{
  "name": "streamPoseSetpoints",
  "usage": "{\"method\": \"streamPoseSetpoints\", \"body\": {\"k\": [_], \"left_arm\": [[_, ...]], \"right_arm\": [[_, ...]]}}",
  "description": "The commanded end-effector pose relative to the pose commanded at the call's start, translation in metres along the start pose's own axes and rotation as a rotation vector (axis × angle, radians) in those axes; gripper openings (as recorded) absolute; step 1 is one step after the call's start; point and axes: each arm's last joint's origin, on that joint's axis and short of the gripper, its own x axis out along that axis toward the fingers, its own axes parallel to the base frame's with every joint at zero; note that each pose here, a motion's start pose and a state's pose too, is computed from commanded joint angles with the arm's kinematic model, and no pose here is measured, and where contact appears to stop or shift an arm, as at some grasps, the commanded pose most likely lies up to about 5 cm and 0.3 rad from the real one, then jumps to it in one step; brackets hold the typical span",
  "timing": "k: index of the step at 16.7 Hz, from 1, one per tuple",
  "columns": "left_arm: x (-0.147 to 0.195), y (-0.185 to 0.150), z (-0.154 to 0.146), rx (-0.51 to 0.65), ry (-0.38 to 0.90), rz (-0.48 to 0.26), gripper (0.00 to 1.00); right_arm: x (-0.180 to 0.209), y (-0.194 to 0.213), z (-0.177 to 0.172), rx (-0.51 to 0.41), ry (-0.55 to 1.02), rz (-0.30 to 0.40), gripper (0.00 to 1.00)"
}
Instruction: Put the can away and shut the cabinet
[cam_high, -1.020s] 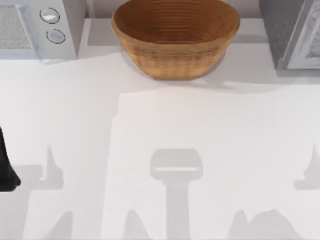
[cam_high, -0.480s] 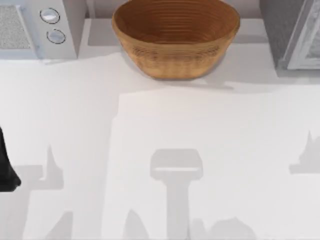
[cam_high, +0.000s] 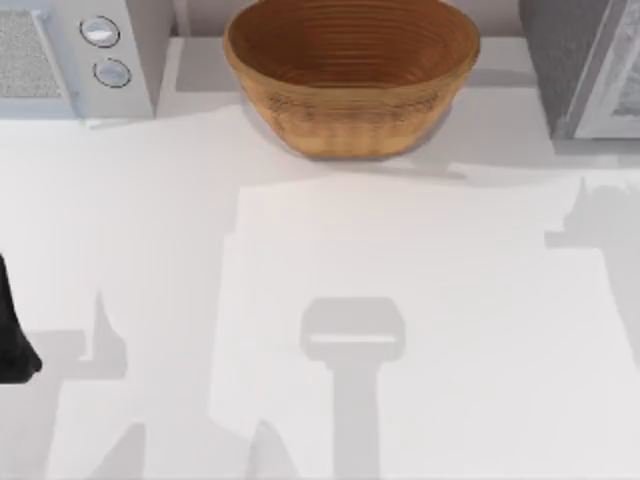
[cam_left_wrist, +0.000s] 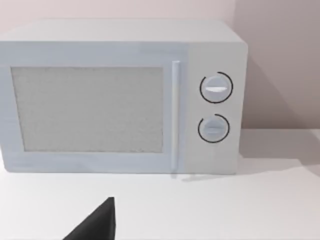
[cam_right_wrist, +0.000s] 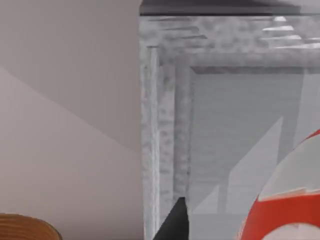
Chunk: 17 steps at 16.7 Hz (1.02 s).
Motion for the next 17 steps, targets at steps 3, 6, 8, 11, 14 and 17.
{"method": "streamPoseSetpoints", "body": {"k": [3, 6, 8, 11, 14, 17], "left_arm": [[0.0, 0.0, 0.0, 0.0, 0.0, 0.0, 1.0], [0.0, 0.0, 0.0, 0.0, 0.0, 0.0, 1.0], [0.0, 0.0, 0.0, 0.0, 0.0, 0.0, 1.0], [0.0, 0.0, 0.0, 0.0, 0.0, 0.0, 1.0], [0.0, 0.0, 0.0, 0.0, 0.0, 0.0, 1.0], [0.0, 0.0, 0.0, 0.0, 0.0, 0.0, 1.0]], "right_arm": [[0.029, 0.008, 0.05, 0.0, 0.0, 0.0, 0.0], [0.06, 0.018, 0.088, 0.001, 0.0, 0.001, 0.0], [0.078, 0.024, 0.106, 0.001, 0.0, 0.002, 0.0], [0.099, 0.032, 0.123, 0.002, 0.0, 0.002, 0.0], [0.108, 0.035, 0.129, 0.002, 0.0, 0.003, 0.0], [0.108, 0.035, 0.129, 0.002, 0.0, 0.003, 0.0]]}}
